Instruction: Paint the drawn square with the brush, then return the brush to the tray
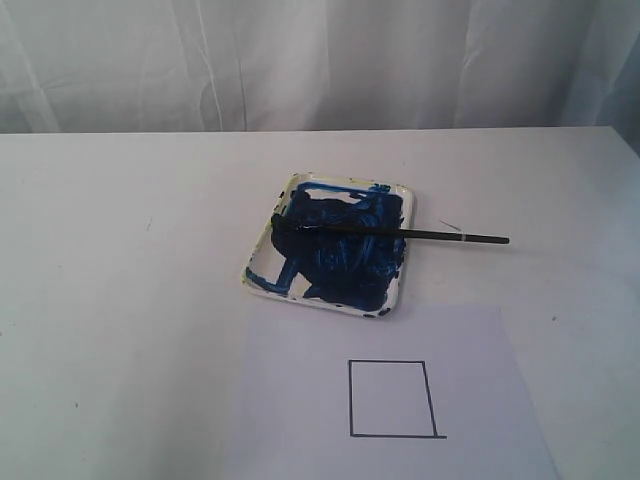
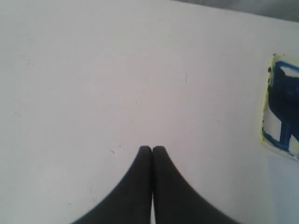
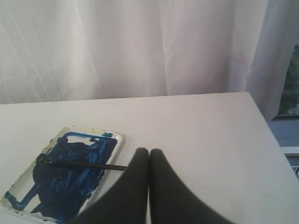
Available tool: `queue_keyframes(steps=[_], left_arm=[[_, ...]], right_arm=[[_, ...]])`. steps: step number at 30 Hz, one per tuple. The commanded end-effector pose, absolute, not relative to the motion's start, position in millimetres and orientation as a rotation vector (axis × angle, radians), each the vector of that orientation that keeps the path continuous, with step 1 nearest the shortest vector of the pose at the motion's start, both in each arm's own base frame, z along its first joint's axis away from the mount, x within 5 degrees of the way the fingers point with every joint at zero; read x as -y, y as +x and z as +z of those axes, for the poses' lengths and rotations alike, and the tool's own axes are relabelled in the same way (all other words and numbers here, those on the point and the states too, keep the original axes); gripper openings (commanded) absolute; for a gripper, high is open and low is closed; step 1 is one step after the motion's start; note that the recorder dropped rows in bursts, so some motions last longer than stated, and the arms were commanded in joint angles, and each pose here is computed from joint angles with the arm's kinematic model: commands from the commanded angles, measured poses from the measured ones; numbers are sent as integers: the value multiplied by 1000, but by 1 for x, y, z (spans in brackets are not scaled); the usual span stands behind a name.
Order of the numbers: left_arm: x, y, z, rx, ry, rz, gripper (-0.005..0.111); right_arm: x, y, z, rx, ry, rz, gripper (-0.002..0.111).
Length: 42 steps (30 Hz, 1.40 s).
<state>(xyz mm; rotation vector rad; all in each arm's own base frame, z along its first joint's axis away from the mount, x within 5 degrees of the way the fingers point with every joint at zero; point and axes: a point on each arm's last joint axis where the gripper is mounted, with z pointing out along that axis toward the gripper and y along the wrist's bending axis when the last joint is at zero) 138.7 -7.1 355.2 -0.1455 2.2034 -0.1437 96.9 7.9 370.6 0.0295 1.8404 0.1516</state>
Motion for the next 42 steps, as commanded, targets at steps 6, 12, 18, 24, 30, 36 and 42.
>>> queue_keyframes(steps=[6,12,18,24,30,36,42], left_arm=[[47,178,347,-2313,351,-507,0],[67,206,347,-2367,693,-676,0],[89,228,336,-2361,930,-714,0],[116,257,316,-2332,1133,-722,30],[147,275,294,-2162,1472,-687,55],[167,284,264,-2022,1703,-685,56],[177,291,241,-2028,1746,-685,66]], right_arm=[[-6,138,361,-1901,-7,104,0],[-9,167,352,-2057,-62,112,0],[-13,200,350,-2212,-96,145,13],[-16,253,335,-2391,-87,191,29],[-21,308,311,-2589,-207,255,29],[-23,347,286,-2606,-354,244,29],[-21,367,279,-2475,-436,154,29]])
